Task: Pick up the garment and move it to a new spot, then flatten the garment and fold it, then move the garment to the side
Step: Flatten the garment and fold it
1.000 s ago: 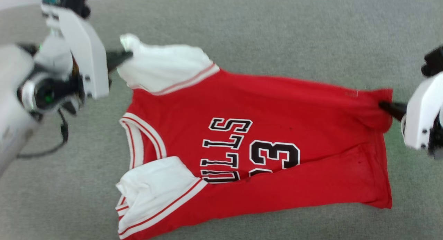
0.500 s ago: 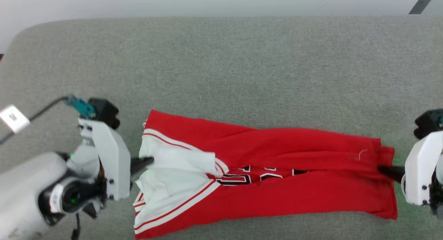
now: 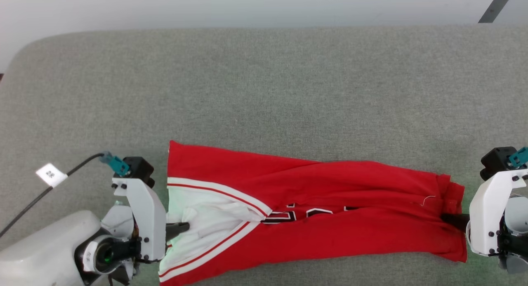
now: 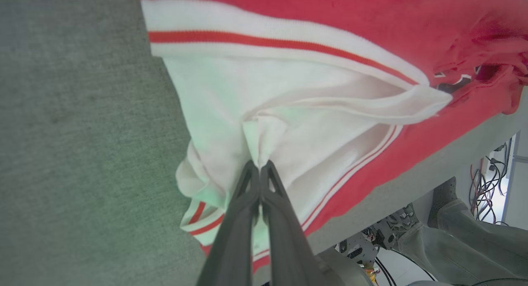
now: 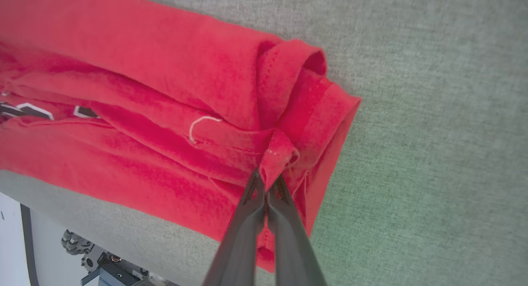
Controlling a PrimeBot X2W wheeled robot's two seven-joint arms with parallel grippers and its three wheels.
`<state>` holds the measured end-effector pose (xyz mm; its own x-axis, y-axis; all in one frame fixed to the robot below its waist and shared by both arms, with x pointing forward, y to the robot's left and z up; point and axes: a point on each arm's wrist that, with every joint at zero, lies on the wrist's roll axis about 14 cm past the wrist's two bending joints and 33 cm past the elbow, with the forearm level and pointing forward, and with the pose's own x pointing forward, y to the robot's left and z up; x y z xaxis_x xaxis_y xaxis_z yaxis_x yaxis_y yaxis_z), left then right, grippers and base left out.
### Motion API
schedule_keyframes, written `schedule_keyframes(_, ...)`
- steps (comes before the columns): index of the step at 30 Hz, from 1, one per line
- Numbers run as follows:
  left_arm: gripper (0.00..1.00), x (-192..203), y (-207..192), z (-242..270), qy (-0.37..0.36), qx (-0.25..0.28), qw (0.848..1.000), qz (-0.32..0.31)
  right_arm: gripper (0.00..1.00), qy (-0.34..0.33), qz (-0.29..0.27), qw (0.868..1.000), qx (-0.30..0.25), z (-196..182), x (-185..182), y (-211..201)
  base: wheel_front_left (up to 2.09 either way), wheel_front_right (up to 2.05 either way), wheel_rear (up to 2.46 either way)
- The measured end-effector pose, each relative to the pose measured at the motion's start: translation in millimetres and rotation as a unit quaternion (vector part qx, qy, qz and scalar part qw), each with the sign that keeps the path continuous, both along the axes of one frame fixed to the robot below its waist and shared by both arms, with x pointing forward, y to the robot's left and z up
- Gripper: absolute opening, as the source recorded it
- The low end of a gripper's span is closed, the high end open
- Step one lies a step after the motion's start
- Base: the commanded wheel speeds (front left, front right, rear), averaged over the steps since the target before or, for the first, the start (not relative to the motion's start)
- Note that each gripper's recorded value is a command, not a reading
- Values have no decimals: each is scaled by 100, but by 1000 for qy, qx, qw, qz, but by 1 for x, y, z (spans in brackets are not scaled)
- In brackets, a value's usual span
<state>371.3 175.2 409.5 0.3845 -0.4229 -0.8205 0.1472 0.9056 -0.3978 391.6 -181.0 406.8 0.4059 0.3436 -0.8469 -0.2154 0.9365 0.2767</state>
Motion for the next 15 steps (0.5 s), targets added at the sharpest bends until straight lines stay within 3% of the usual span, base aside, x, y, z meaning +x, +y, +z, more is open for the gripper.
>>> schedule_keyframes(1,36,0,0,-1,-1,0,1000,2,0,0,-2,1000,0,0,-1,0,0,0,0)
schedule_keyframes(2,49,0,2,-1,-6,2,1000,4,15,0,-3,1000,1,1,-1,0,0,0,0)
schedule_keyframes(3,92,1,2,0,-12,1,1000,5,24,-2,-4,1000,1,2,-2,0,0,0,0)
schedule_keyframes(4,98,1,3,1,-14,2,1000,7,33,-2,-5,1000,1,3,-3,-1,0,0,0)
schedule_keyframes(6,100,-1,3,4,-22,2,1000,7,50,-8,-7,1000,1,5,-4,-1,0,0,0)
schedule_keyframes(7,100,-1,4,6,-27,4,1000,7,63,-10,-8,1000,1,7,-4,-1,0,0,0)
schedule_keyframes(8,100,-2,5,8,-33,5,999,8,98,-13,-8,1000,2,10,-4,-1,0,0,0)
schedule_keyframes(15,100,-3,7,35,-91,-2,996,15,100,-29,-15,999,4,22,-7,-2,0,0,0)
